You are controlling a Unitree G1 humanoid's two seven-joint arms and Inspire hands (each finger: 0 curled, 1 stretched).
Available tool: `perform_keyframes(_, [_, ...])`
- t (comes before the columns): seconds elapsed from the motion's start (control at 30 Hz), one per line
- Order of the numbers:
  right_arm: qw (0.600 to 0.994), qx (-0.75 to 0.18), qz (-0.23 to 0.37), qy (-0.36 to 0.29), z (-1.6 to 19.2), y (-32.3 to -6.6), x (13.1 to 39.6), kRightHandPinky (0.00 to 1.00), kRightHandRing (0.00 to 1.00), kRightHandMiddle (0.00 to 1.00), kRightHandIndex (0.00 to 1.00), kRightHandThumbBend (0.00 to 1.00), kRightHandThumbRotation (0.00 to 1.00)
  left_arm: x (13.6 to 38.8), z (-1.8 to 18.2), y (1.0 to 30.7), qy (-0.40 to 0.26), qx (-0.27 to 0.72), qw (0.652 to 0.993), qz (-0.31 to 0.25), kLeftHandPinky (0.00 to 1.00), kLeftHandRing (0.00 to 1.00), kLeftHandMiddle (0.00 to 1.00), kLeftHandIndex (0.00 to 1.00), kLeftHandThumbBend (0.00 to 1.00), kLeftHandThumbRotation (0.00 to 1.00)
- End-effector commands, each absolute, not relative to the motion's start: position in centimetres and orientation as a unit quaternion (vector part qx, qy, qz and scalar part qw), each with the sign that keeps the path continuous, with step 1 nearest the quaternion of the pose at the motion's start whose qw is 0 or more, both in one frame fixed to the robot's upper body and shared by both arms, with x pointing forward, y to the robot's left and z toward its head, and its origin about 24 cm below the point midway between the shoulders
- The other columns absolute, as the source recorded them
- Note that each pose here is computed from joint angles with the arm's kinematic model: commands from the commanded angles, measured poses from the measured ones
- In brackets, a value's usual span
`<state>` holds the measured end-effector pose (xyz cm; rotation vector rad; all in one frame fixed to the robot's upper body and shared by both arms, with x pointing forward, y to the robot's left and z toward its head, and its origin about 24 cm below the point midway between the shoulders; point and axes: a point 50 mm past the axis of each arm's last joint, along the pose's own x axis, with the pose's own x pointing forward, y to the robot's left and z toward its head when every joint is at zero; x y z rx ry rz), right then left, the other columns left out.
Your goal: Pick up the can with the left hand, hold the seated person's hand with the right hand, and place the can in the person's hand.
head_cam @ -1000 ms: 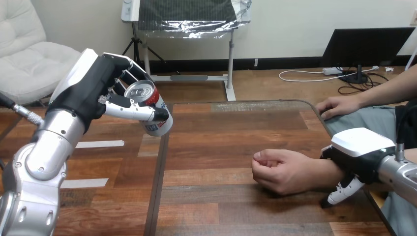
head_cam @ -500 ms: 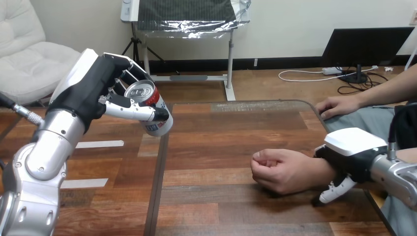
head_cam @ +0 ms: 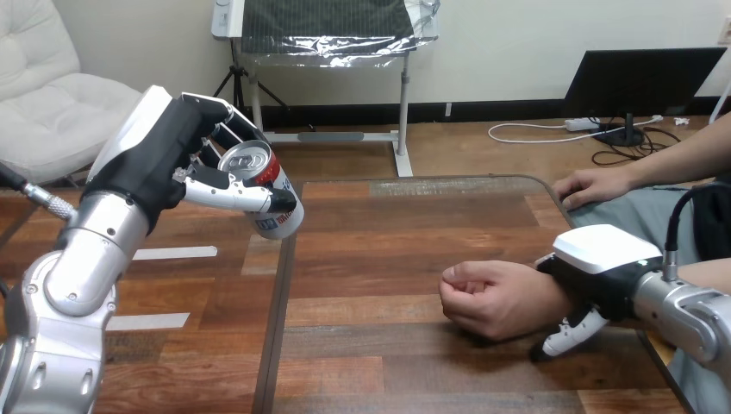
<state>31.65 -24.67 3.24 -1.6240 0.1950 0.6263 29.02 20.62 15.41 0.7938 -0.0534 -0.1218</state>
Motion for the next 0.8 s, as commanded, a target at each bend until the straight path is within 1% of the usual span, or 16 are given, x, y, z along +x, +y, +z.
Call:
perform_keyframes(0.0, [0.632,-0.681,0.356,0.105,-0.74,-21.54,29.6,0.39,0.57,0.67,0.69,0.92,0.39,29.09,18.3,20.49,-0.084,0.391,0.915,-0.043,0.26,0.35,0.41,0.45,0.6,0.0])
perform_keyframes(0.07, [0.63,-0.683,0.355,0.107,-0.8,-21.56,29.64,0.38,0.54,0.64,0.67,0.92,0.37,29.09,18.31,20.5,-0.084,0.393,0.915,-0.043,0.26,0.35,0.41,0.45,0.6,0.0])
perform_keyframes(0.2, [0.629,-0.681,0.356,0.114,-0.8,-21.56,29.71,0.35,0.48,0.57,0.63,0.89,0.29,29.11,18.28,20.54,-0.085,0.391,0.915,-0.044,0.26,0.35,0.41,0.45,0.6,0.0])
perform_keyframes(0.33, [0.629,-0.679,0.359,0.119,-0.74,-21.69,29.71,0.33,0.44,0.53,0.59,0.87,0.22,29.09,18.29,20.53,-0.086,0.394,0.914,-0.043,0.26,0.35,0.41,0.45,0.6,0.0])
perform_keyframes(0.37, [0.631,-0.677,0.358,0.12,-0.73,-21.72,29.71,0.31,0.42,0.5,0.56,0.87,0.18,29.08,18.28,20.53,-0.087,0.393,0.914,-0.043,0.26,0.35,0.41,0.45,0.6,0.0])
perform_keyframes(0.67, [0.649,-0.663,0.351,0.128,-0.57,-22.26,29.75,0.23,0.3,0.39,0.48,0.86,0.06,29.09,18.21,20.57,-0.087,0.387,0.917,-0.046,0.27,0.35,0.41,0.45,0.6,0.0])
perform_keyframes(0.77, [0.653,-0.66,0.348,0.132,-0.48,-22.4,29.8,0.21,0.29,0.38,0.47,0.85,0.03,29.09,18.2,20.57,-0.086,0.388,0.917,-0.045,0.26,0.35,0.41,0.45,0.6,0.0])
